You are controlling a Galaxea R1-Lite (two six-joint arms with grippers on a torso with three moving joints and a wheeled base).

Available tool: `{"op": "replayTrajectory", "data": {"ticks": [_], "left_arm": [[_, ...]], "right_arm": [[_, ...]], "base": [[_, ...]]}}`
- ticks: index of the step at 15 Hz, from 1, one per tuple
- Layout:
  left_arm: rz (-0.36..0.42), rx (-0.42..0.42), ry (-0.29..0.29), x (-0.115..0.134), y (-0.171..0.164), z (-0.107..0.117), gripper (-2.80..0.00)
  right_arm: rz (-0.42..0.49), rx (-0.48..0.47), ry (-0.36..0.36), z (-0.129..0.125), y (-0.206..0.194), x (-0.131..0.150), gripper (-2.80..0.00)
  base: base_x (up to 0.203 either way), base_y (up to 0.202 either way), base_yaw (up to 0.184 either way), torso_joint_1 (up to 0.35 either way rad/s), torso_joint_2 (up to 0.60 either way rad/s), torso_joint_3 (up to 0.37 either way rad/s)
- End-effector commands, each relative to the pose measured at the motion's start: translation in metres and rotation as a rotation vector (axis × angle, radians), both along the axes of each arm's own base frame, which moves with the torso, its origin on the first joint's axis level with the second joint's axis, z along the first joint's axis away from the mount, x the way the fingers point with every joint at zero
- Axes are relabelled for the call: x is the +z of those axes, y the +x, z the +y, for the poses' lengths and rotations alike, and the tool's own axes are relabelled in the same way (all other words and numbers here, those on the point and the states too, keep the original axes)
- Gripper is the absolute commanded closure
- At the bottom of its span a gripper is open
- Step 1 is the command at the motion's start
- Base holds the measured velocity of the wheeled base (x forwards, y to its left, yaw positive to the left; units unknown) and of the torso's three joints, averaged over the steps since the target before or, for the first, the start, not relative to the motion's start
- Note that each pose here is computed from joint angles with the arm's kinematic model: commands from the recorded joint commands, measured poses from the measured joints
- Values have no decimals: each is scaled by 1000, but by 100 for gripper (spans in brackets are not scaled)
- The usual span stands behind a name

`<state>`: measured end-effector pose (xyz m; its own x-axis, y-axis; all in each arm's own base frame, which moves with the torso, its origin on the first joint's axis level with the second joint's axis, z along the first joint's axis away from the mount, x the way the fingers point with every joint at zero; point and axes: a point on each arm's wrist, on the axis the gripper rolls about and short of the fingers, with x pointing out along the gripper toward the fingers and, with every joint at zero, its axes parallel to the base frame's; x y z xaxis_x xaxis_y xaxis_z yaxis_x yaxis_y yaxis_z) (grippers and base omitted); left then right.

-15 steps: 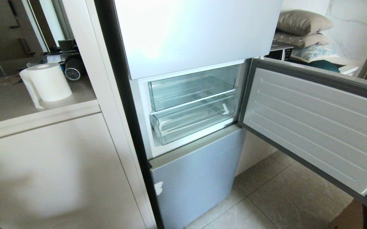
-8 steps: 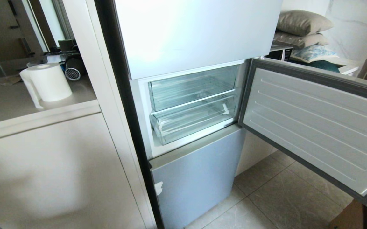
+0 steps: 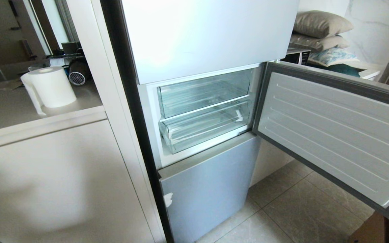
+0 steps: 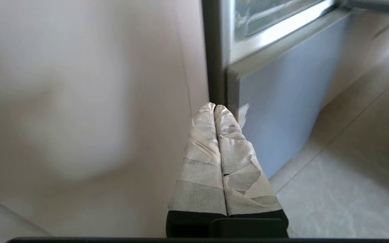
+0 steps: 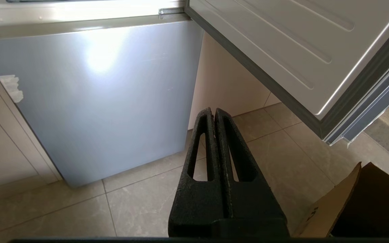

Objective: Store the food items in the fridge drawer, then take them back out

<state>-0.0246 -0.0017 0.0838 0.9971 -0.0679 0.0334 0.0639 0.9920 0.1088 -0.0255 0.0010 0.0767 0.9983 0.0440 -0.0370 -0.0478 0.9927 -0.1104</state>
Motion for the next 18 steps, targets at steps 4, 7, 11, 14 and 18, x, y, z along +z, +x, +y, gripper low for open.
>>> {"op": "replayTrajectory", "data": {"ticks": [4,7,11,14,18], "left_arm": [[23,-191,-125,88,16,-4,0],[246,-301,-180,101,75,-8,0],[457,-375,-138,80,171,-19,0],[468,-386,-31,54,223,-47,0],[423,-378,89,21,253,-106,0]], "right_arm": [[9,-1,9,0,0,-1,0],[8,-23,28,0,0,-1,0],[8,-29,45,-1,0,-1,0],[6,-33,62,-1,0,-1,0],[6,-33,72,-1,0,0,0]], "base": [[0,0,0,0,0,0],[0,0,0,0,0,0],[0,0,0,0,0,0],[0,0,0,0,0,0],[0,0,0,0,0,0]]}}
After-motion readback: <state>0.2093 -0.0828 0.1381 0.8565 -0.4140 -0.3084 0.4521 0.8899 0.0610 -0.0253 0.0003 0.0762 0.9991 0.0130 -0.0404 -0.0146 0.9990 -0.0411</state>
